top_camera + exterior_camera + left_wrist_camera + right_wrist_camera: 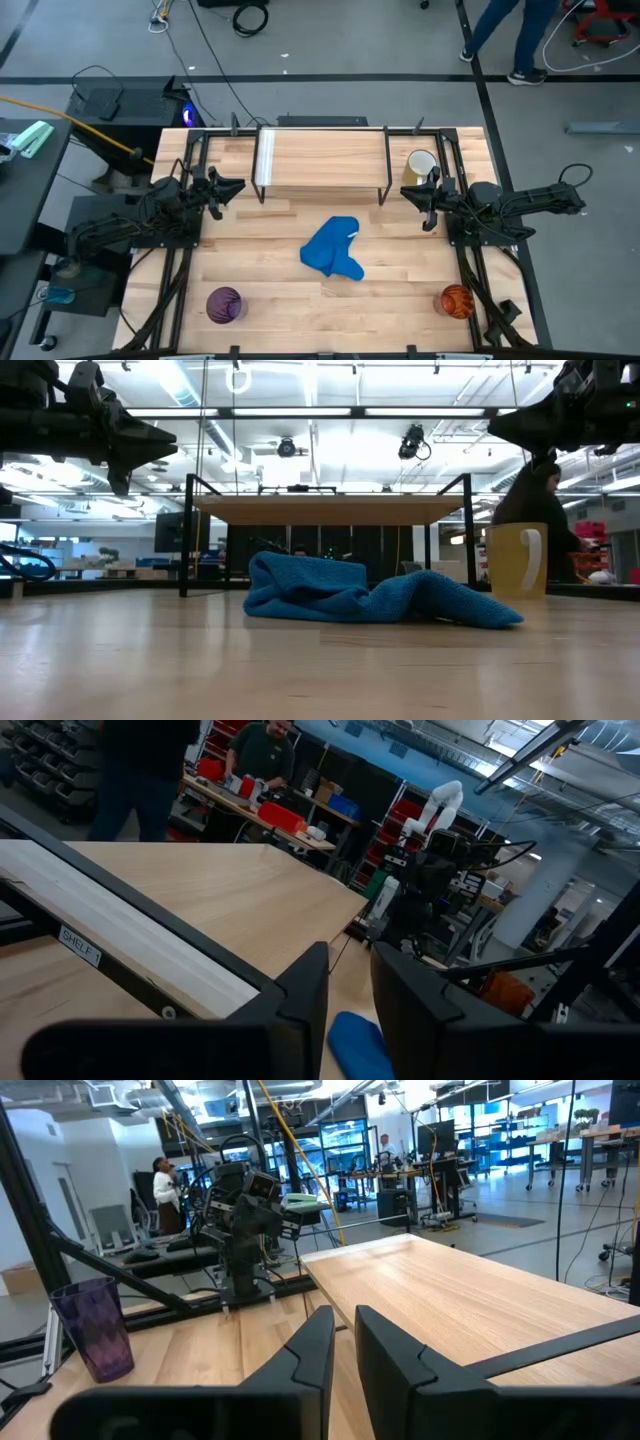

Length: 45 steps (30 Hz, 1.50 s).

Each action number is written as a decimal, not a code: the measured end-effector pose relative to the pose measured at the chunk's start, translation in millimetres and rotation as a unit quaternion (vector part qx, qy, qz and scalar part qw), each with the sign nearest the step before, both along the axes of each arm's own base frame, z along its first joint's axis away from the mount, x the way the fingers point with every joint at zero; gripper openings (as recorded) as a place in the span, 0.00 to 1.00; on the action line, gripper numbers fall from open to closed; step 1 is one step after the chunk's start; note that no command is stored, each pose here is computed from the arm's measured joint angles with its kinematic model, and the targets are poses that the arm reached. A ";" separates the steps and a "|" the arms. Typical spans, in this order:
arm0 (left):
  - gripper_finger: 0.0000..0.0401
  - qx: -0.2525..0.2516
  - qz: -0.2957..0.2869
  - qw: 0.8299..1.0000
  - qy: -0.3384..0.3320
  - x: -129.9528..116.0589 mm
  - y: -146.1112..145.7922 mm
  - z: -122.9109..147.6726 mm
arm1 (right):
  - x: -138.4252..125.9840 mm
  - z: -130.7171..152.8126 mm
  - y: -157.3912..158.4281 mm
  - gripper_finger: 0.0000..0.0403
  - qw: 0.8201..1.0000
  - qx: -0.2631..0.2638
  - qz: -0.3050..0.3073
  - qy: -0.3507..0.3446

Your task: Stack small to large cups/mugs on shelf

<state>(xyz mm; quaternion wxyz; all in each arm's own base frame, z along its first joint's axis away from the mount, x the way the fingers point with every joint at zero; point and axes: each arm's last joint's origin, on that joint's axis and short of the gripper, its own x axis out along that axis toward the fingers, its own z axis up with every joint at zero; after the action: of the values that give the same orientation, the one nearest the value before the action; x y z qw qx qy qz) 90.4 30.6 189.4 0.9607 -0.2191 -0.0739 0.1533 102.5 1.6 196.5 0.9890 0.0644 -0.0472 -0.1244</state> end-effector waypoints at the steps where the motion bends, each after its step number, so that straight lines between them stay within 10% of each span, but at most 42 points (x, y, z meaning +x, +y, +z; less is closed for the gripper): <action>1: 0.21 0.000 0.000 1.000 0.000 0.0 0.0 0.0 | 0.0 0.0 0.0 0.13 1.000 0.000 0.000 0.000; 33: 0.21 -0.004 -0.001 0.999 -0.033 -0.5 -0.2 5.7 | -0.3 3.5 -0.1 0.13 1.000 -0.009 -0.001 -0.016; 45: 0.22 -0.016 -0.020 0.970 -0.240 -12.1 -3.5 40.9 | -14.8 43.8 -1.8 0.13 0.964 0.077 0.016 -0.254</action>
<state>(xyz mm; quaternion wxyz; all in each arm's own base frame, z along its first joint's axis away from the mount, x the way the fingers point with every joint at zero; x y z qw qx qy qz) 78.3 27.1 230.3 0.9140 -0.2667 -0.2955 0.0786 87.7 -0.2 240.4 0.9385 0.1704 -0.2862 -0.0916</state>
